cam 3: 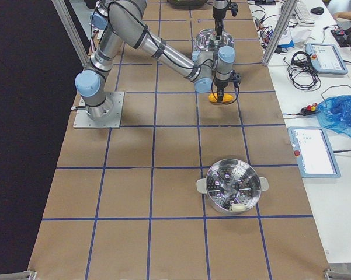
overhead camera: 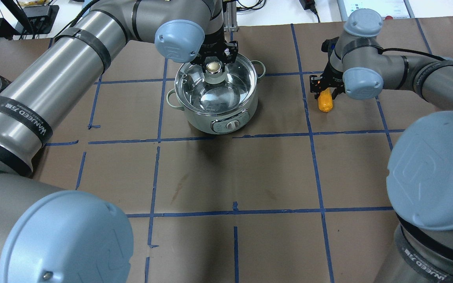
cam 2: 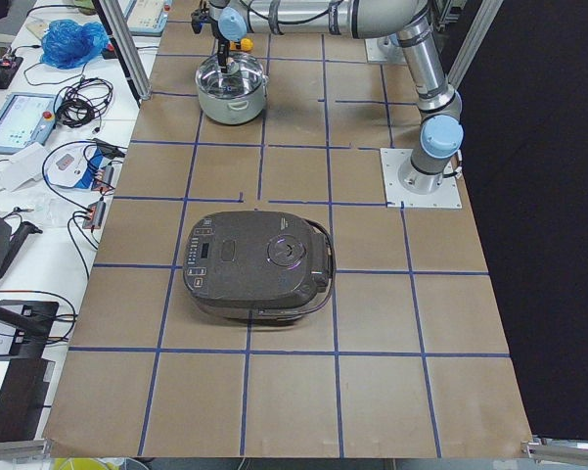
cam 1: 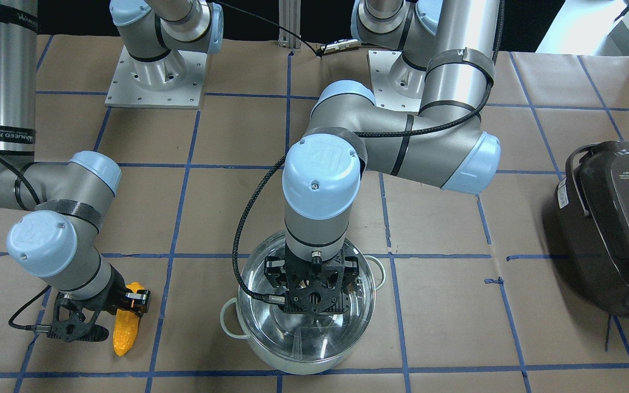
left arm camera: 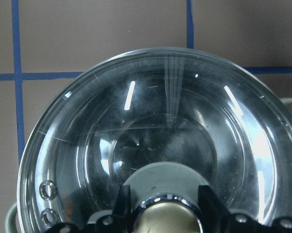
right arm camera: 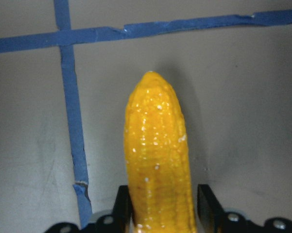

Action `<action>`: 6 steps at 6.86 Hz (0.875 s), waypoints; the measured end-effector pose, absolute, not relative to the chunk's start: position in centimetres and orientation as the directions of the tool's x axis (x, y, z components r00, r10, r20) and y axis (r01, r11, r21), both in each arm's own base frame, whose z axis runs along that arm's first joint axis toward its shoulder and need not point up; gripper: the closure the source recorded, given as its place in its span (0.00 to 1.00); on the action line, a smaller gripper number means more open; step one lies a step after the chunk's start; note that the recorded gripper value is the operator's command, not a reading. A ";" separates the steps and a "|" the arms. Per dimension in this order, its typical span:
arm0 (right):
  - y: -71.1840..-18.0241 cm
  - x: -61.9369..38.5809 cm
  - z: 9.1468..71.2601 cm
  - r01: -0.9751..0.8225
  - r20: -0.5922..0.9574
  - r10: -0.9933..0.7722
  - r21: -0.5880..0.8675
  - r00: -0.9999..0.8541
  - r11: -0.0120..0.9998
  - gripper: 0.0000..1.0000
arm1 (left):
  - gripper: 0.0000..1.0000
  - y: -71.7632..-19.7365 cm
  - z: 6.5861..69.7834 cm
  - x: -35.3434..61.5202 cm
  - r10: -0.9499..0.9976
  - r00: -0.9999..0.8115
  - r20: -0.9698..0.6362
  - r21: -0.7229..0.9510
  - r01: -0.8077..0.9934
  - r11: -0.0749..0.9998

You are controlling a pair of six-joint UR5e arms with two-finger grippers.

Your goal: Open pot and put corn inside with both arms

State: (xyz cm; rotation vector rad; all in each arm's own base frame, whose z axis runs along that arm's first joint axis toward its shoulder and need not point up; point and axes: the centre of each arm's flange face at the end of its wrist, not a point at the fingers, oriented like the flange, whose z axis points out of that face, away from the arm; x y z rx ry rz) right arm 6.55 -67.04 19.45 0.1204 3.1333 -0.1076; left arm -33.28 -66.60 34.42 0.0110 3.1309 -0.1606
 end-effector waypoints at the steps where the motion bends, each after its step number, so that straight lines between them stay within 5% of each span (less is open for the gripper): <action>1: -67.2 6.5 19.8 0.074 -0.004 0.074 -0.074 -0.997 0.995 0.94 | 0.89 -66.5 35.5 -33.2 0.007 -1.000 -0.005 -0.117 0.008 0.993; 3: -68.2 6.4 22.1 0.068 -0.001 0.068 -0.102 -0.998 0.993 0.94 | 0.89 -65.3 42.0 -30.9 0.033 -0.999 -0.018 -0.140 0.035 0.990; 6: -69.4 13.5 35.9 0.031 -0.012 0.030 -0.105 -0.999 0.994 0.94 | 0.91 -68.1 44.8 -15.2 0.011 -0.998 -0.061 -0.091 0.016 0.996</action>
